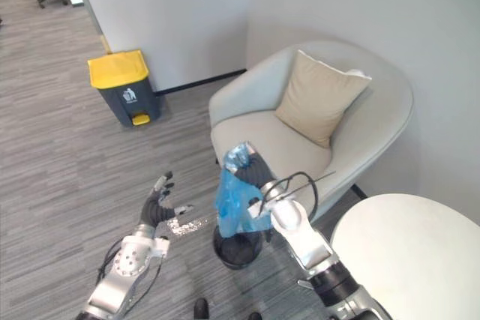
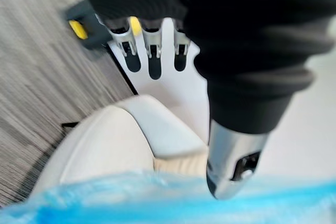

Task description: Gather rubbish on tea table into small bin, then transfer packed bag to large trash can.

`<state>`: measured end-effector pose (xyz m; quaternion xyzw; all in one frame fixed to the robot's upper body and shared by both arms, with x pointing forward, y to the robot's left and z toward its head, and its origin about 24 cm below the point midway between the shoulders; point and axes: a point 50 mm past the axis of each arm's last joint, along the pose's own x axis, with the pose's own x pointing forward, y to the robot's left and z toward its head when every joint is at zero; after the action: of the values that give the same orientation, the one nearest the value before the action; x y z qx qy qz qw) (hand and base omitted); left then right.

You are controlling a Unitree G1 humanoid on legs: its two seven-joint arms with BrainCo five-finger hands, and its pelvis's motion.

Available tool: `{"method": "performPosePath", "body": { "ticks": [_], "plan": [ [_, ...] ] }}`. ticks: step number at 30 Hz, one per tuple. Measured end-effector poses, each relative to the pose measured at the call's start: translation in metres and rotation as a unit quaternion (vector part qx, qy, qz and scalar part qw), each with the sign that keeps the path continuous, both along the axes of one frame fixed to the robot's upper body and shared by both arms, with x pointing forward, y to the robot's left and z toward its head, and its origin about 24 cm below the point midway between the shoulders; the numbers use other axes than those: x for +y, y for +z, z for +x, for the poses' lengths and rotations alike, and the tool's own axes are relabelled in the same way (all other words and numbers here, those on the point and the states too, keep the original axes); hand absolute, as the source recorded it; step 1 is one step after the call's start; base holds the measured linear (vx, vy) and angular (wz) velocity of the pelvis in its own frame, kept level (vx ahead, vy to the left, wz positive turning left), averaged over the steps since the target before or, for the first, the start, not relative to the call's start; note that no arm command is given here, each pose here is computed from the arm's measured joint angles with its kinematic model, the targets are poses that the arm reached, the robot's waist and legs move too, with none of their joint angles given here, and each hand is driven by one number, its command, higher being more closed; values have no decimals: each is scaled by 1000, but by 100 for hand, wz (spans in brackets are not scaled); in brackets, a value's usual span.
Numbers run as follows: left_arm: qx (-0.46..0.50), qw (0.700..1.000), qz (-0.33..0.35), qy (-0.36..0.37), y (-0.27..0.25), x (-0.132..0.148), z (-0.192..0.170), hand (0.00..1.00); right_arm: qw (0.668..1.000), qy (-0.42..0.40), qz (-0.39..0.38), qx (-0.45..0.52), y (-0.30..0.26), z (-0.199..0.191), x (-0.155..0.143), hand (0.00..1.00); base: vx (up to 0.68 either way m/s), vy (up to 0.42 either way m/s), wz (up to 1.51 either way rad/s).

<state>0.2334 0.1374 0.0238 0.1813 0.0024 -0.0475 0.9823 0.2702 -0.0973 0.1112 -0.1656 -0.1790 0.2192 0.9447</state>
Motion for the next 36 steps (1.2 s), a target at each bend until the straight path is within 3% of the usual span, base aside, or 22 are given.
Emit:
{"method": "performPosePath", "body": {
  "ticks": [9, 17, 36],
  "plan": [
    [-47, 996, 41, -58, 18, -16, 10, 0, 999, 47, 23, 4, 7, 0, 18, 100, 2, 19, -9],
    [-24, 993, 51, -105, 7, -32, 3, 0, 995, 97, 30, -6, 18, -2, 38, 100, 13, 10, -5],
    [79, 989, 105, -72, -49, -30, -7, 0, 974, 191, 119, 24, 30, -16, 85, 100, 4, 7, -3]
  ]
}}
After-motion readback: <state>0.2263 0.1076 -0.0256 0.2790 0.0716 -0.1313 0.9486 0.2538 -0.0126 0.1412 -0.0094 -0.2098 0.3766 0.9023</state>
